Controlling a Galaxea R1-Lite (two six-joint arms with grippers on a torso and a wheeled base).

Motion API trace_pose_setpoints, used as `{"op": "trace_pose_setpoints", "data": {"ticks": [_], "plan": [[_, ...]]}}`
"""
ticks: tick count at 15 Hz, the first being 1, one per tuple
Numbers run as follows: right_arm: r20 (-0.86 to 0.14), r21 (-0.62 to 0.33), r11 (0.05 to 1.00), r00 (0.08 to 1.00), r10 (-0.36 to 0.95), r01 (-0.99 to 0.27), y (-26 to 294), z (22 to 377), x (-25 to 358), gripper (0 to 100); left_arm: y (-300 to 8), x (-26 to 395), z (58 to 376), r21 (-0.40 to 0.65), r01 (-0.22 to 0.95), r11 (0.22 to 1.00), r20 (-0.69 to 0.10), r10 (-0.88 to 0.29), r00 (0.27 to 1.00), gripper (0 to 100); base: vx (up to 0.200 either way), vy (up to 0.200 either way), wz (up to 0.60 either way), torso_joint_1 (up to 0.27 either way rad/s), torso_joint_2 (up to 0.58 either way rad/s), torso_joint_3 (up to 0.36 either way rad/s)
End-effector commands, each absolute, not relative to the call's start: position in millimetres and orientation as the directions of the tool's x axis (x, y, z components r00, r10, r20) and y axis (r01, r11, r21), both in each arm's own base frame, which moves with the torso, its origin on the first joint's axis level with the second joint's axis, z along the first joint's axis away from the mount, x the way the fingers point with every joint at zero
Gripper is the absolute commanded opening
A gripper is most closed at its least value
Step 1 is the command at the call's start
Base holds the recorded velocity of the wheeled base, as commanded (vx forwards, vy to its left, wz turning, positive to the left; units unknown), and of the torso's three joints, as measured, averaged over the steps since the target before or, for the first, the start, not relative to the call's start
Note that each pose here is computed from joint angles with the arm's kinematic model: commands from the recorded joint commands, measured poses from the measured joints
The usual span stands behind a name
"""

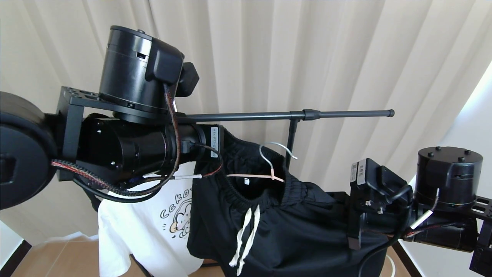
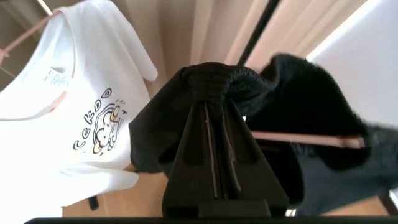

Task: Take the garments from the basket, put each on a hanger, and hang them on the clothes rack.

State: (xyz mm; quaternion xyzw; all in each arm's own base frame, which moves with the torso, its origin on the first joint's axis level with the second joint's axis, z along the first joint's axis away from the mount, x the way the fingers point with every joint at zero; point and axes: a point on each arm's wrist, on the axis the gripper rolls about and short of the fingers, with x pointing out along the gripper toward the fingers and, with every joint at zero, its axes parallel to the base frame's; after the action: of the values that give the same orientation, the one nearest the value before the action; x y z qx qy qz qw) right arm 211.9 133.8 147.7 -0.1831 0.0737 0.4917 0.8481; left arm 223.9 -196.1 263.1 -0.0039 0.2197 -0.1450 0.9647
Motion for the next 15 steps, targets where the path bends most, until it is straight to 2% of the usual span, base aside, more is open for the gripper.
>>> {"op": "trace_pose_setpoints", "data": {"ticks": [1, 4, 7, 11, 15], "plan": [[-0.288, -0.252, 0.454, 0.514, 0.808, -0.854, 132.3, 153.0, 209.5, 0, -199.0, 222.1, 264.2, -0.068, 0.289, 0.955, -0.422, -0.29, 0.859, 0, 0.0, 0.0, 0.0, 0.0, 0.0, 0.0], [-0.282, -0.253, 0.459, 0.519, 0.807, -0.852, 134.4, 154.9, 213.3, 0, -205.0, 207.8, 263.4, -0.031, 0.344, 0.938, -0.426, -0.324, 0.845, 0, 0.0, 0.0, 0.0, 0.0, 0.0, 0.0], [-0.266, -0.16, 0.504, 0.529, 0.806, -0.849, 139.4, 159.2, 221.4, 0, -199.4, 191.4, 261.1, 0.003, 0.382, 0.924, -0.433, -0.343, 0.834, 0, 0.0, 0.0, 0.0, 0.0, 0.0, 0.0], [-0.223, -0.098, 0.526, 0.534, 0.816, -0.845, 146.5, 160.5, 229.6, 0, -201.8, 182.9, 242.2, 0.077, 0.432, 0.899, -0.486, -0.344, 0.804, 0, 0.0, 0.0, 0.0, 0.0, 0.0, 0.0], [-0.182, -0.082, 0.543, 0.549, 0.816, -0.836, 148.6, 161.2, 231.9, 0, -206.9, 174.0, 227.1, 0.1, 0.474, 0.875, -0.526, -0.358, 0.771, 0, 0.0, 0.0, 0.0, 0.0, 0.0, 0.0]]}}
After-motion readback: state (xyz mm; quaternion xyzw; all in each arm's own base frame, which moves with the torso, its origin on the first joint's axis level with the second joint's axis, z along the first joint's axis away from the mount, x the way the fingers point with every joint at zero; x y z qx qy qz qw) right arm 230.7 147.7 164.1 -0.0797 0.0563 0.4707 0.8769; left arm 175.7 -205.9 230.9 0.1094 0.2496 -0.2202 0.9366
